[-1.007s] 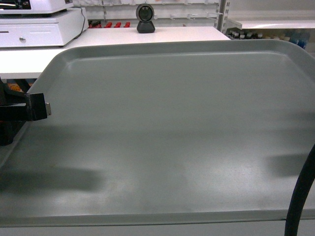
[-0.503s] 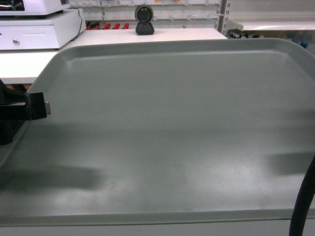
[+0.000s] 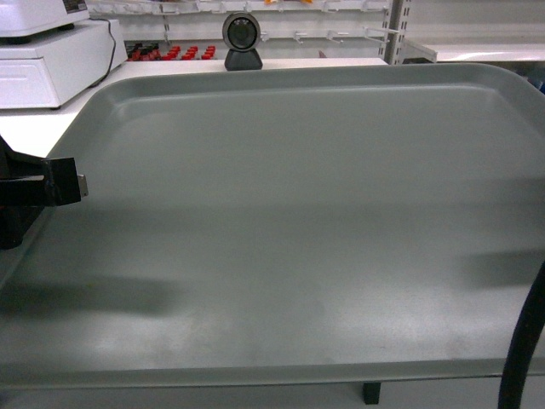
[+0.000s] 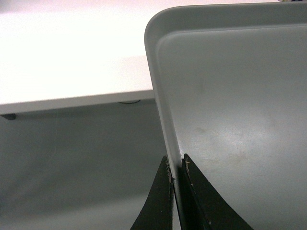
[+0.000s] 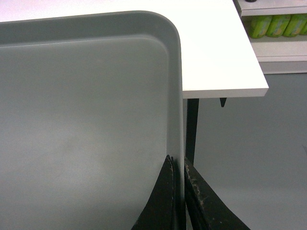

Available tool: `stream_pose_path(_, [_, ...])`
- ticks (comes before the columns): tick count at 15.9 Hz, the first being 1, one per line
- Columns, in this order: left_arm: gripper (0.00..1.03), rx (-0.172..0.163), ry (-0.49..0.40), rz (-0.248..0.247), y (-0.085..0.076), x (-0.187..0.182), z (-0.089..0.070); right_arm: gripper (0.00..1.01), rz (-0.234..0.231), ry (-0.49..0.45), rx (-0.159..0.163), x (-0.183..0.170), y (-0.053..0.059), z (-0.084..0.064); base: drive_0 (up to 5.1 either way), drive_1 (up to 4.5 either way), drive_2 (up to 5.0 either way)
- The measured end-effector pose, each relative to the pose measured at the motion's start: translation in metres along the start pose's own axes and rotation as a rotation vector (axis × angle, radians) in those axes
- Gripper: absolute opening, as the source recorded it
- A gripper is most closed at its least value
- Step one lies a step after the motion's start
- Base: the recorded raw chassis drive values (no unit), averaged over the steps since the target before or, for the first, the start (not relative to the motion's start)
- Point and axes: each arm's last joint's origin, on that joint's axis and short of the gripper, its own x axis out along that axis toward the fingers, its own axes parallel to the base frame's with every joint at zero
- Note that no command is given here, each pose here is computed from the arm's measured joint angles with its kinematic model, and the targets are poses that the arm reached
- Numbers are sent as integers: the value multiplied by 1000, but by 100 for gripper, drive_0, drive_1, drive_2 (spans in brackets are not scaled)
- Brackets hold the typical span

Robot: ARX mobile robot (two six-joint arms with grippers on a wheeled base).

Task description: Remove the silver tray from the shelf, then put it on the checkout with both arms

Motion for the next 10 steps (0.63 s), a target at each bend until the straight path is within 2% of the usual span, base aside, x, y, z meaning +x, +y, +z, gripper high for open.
stream_pose_path(10, [3, 1, 9, 2, 0, 0, -1, 3, 0, 10, -1, 0, 0, -1, -3, 427, -434])
